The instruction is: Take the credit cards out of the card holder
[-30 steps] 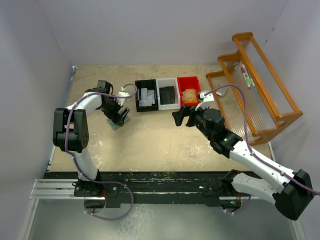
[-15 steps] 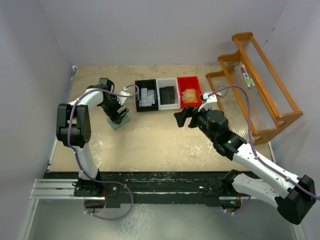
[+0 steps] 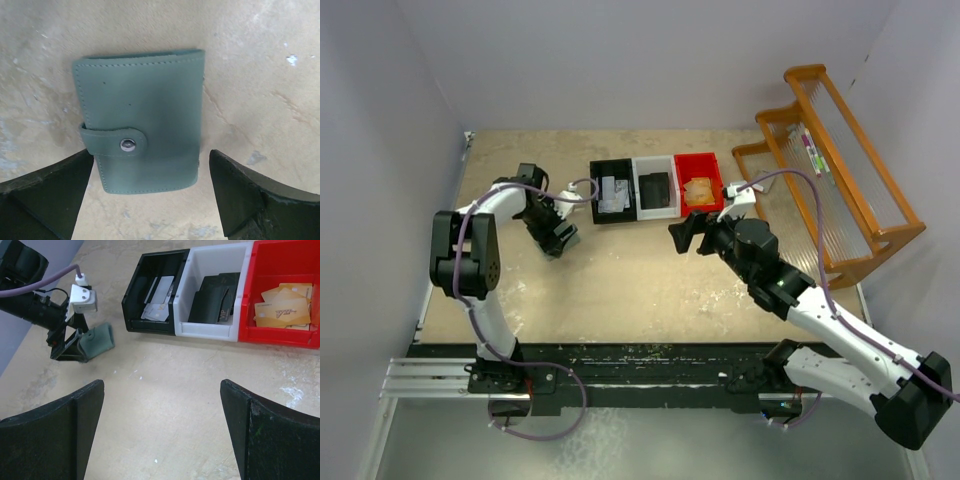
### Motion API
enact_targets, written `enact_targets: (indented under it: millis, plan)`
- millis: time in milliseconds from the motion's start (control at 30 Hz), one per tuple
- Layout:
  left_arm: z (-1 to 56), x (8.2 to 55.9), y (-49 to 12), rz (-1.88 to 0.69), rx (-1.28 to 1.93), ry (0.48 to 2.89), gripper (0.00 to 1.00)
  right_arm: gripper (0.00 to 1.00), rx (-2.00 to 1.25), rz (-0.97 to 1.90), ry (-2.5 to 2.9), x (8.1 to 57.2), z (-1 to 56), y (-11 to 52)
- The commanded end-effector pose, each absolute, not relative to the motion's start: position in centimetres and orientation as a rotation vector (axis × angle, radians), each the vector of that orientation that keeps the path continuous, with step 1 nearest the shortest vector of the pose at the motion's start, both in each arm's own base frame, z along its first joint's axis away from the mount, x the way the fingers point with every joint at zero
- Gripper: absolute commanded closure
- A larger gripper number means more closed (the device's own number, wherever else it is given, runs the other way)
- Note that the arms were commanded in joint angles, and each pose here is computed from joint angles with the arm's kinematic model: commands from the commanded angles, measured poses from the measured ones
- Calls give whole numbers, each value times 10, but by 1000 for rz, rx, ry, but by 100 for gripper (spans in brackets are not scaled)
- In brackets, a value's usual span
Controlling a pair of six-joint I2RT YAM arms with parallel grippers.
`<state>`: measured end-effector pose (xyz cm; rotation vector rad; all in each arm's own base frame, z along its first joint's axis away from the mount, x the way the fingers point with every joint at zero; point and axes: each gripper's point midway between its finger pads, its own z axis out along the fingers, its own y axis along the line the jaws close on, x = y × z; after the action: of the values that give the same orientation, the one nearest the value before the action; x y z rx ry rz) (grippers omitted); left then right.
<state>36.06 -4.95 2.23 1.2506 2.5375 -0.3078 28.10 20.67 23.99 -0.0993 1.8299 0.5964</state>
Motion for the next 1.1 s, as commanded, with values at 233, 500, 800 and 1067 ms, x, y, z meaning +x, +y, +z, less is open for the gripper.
enact_targets:
  millis: [233,500,800,1067]
  plan:
    - [30,347,-52,-278,1242,2479,0,0,-82,655,1765,282,269,214]
    - [24,364,-63,-132,1136,2386,15,0,-94,689,1788,281,264,222]
    - [46,337,-90,-161,1252,2274,38,0,-186,807,1859,275,255,250]
    - [120,281,-135,-341,1339,2104,54,0,-282,1004,1925,263,243,287]
